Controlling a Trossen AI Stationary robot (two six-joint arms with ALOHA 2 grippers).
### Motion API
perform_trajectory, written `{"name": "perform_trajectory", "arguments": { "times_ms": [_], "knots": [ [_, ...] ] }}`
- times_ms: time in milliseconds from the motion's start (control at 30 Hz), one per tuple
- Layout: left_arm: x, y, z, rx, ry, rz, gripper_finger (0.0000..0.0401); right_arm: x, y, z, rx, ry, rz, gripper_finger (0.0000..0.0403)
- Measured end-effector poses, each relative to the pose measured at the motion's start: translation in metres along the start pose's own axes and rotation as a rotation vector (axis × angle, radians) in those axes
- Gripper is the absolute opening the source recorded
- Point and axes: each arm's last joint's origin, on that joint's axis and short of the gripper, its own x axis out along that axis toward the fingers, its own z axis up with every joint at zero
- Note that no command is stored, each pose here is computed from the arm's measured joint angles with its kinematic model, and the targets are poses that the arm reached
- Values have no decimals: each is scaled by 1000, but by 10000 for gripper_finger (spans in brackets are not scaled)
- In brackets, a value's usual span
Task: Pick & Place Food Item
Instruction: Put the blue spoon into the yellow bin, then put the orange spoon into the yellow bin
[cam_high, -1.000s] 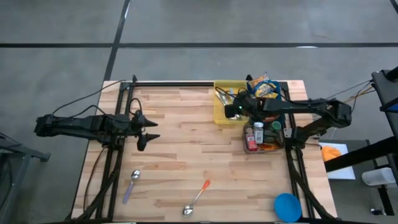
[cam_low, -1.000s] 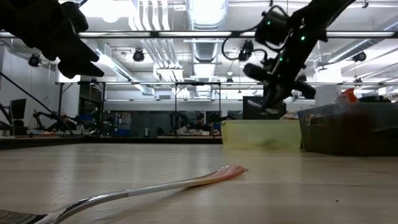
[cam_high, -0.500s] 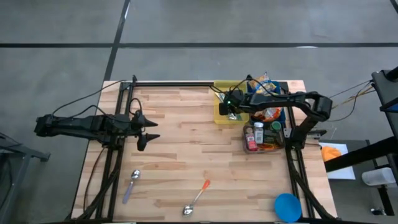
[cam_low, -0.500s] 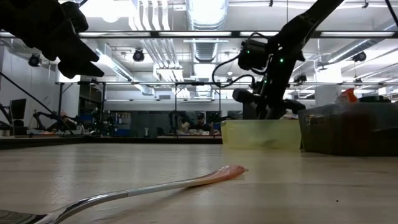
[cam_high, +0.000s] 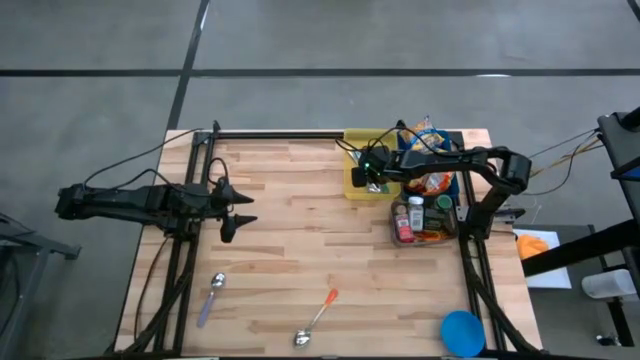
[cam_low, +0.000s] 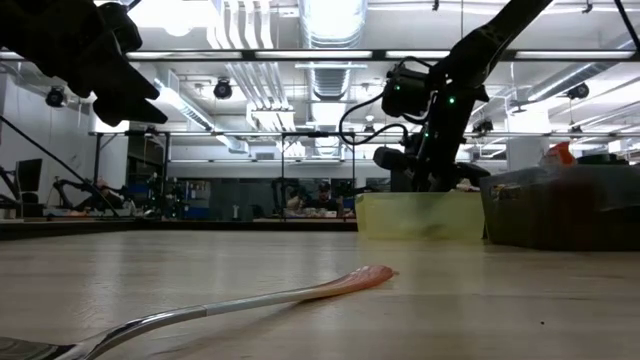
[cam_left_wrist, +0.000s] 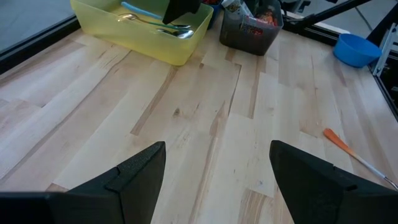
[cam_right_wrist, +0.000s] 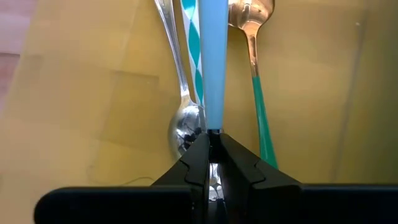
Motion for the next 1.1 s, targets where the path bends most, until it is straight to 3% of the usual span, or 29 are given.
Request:
{"name": "perform_trajectory", "arguments": {
  "times_ms": [200, 633, 1100],
  "knots": [
    [0, 0, 0, 0, 0, -1, 290, 0, 0, 0, -1, 0, 0, 24],
    [0, 0, 0, 0, 1, -1, 290, 0, 0, 0, 4, -14, -10, 127],
    [0, 0, 0, 0, 0, -1, 290, -6, 1, 2, -50, -29, 8, 135]
  ]
}}
